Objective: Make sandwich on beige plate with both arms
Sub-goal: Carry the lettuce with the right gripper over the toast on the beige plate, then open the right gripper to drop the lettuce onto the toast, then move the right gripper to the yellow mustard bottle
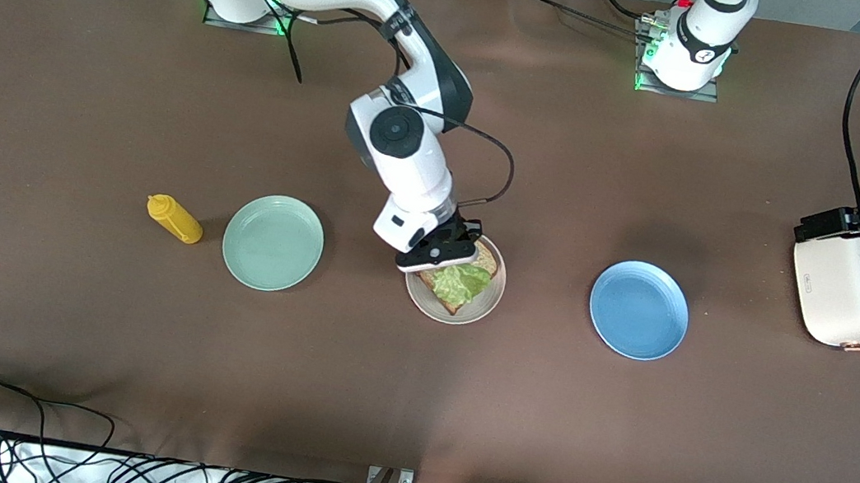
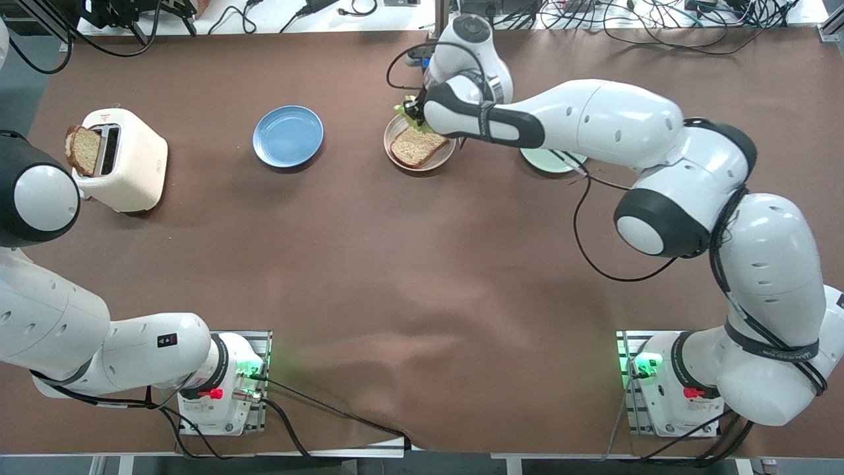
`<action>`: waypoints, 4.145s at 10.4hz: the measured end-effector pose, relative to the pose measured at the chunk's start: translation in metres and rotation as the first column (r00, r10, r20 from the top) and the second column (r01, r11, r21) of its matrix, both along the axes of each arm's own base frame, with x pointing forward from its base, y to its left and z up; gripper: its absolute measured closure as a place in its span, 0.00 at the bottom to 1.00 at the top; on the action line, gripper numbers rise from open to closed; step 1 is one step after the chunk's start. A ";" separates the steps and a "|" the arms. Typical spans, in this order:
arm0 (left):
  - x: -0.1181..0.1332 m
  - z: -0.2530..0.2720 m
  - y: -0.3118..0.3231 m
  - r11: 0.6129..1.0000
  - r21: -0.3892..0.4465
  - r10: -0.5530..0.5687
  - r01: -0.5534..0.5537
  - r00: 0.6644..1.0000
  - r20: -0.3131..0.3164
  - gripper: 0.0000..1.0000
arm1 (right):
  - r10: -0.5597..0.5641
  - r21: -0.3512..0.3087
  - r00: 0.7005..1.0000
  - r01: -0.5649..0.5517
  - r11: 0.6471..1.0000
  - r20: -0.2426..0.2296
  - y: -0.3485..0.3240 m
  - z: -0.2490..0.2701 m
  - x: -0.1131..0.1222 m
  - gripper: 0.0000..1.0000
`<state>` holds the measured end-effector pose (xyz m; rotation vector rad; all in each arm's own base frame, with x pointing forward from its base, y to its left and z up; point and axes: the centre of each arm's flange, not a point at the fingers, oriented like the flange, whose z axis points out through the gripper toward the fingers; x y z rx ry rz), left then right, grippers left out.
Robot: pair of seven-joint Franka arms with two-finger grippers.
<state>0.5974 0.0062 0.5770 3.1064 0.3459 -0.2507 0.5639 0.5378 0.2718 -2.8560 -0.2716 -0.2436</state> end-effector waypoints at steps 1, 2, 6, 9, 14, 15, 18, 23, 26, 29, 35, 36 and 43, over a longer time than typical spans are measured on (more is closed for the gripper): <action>0.000 0.000 0.000 1.000 0.000 0.000 0.000 1.000 0.000 0.00 | -0.009 -0.001 1.000 0.009 1.000 0.000 0.006 -0.015 -0.004 0.91; 0.000 0.000 0.000 1.000 0.000 -0.001 0.001 1.000 0.000 0.00 | -0.012 -0.010 1.000 0.012 1.000 -0.004 0.010 -0.029 -0.009 0.91; 0.000 0.000 0.000 1.000 0.000 -0.001 0.001 1.000 0.000 0.00 | -0.013 -0.039 1.000 0.013 0.999 0.005 0.011 -0.058 -0.014 0.91; 0.000 0.000 0.000 1.000 0.000 -0.001 0.001 1.000 0.000 0.00 | -0.015 -0.038 1.000 0.015 0.999 0.008 0.011 -0.062 -0.014 0.91; 0.000 0.000 0.000 1.000 0.000 -0.001 0.001 1.000 0.000 0.00 | -0.027 -0.040 0.999 0.028 0.999 0.028 0.004 -0.065 -0.008 0.33; 0.000 0.000 0.000 1.000 0.000 -0.001 0.001 1.000 0.000 0.00 | -0.028 -0.039 0.999 0.029 0.999 0.029 0.004 -0.063 -0.008 0.20; 0.000 0.000 0.000 1.000 0.000 -0.001 0.001 1.000 0.000 0.00 | -0.039 -0.079 0.999 0.039 0.996 0.007 -0.007 -0.033 0.000 0.00; 0.000 0.000 -0.001 1.000 0.000 -0.001 0.001 1.000 0.000 0.00 | -0.049 -0.130 0.999 0.047 0.990 -0.011 -0.063 0.036 0.038 0.00; 0.000 0.000 0.001 1.000 0.000 0.001 -0.001 1.000 0.000 0.00 | 0.063 -0.156 0.997 -0.069 0.985 -0.047 -0.113 0.079 0.056 0.00; 0.002 -0.007 0.025 0.999 0.015 0.038 -0.038 0.999 -0.012 0.00 | 0.247 -0.101 0.967 -0.253 0.962 -0.063 -0.176 0.100 0.064 0.00; 0.012 -0.052 0.085 0.993 0.049 0.111 -0.107 0.990 -0.082 0.00 | 0.570 -0.090 0.818 -0.575 0.813 -0.076 -0.337 0.131 0.057 0.00; 0.011 -0.051 0.094 0.994 0.044 0.103 -0.100 0.991 -0.080 0.00 | 0.614 -0.074 0.785 -0.619 0.782 -0.080 -0.370 0.132 0.055 0.00; -0.023 -0.048 0.218 0.993 0.070 0.102 -0.096 0.991 -0.089 0.00 | 0.866 0.073 0.491 -0.871 0.486 0.095 -0.591 0.113 0.027 0.00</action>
